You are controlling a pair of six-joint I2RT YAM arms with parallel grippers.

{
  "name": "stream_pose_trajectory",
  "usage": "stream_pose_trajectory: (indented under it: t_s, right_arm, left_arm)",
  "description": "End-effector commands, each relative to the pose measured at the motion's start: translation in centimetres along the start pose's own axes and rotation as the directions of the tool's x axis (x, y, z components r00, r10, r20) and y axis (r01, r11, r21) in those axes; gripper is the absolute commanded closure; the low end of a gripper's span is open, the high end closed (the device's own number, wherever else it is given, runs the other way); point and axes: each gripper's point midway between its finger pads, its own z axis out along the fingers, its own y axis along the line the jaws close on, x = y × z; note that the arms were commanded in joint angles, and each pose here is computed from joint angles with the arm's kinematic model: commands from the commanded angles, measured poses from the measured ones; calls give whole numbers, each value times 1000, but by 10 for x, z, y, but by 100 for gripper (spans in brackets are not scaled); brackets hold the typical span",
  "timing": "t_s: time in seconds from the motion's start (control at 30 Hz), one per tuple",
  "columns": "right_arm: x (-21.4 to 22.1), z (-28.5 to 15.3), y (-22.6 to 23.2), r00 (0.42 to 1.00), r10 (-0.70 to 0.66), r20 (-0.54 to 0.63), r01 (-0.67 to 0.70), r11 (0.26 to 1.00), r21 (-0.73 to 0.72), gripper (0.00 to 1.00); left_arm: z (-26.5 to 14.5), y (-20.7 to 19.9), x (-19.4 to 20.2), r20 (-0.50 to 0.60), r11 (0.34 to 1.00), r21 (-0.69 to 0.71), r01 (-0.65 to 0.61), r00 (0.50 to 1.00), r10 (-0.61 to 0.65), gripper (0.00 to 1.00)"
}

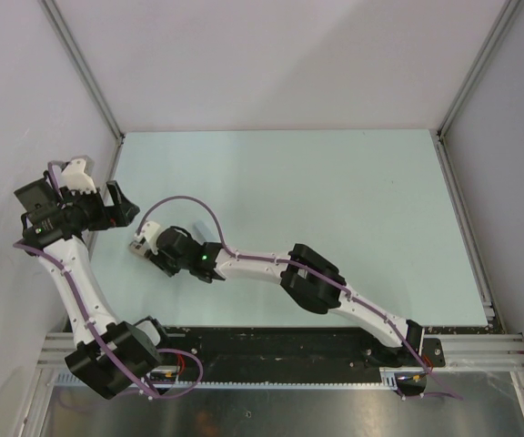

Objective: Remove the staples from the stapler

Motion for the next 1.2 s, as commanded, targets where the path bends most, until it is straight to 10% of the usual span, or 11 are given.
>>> stream_pose_trajectory:
  t_s: [0.0,0.33,0.8,1.17]
  right_arm:
    - [-43,-10,0,994,13,108,-15,1000,13,66]
    - [-78,-36,-26,981,52,186,-59,998,33,89]
    - [-153,-156,-88,921,117,373,-158,984,82,91]
    - [-117,-234,-188,916,151,371,-276,909,313,95]
  left_arm:
    - [-4,-4,0,15,1000,20,-13,1000,13,1]
    - [-4,-3,1,14,1000,20,-17,1000,17,4]
    - [-2,-10,-13,36,997,67,44,998,-46,8]
    - [16,-27,4,-47,999,38,1,999,0,10]
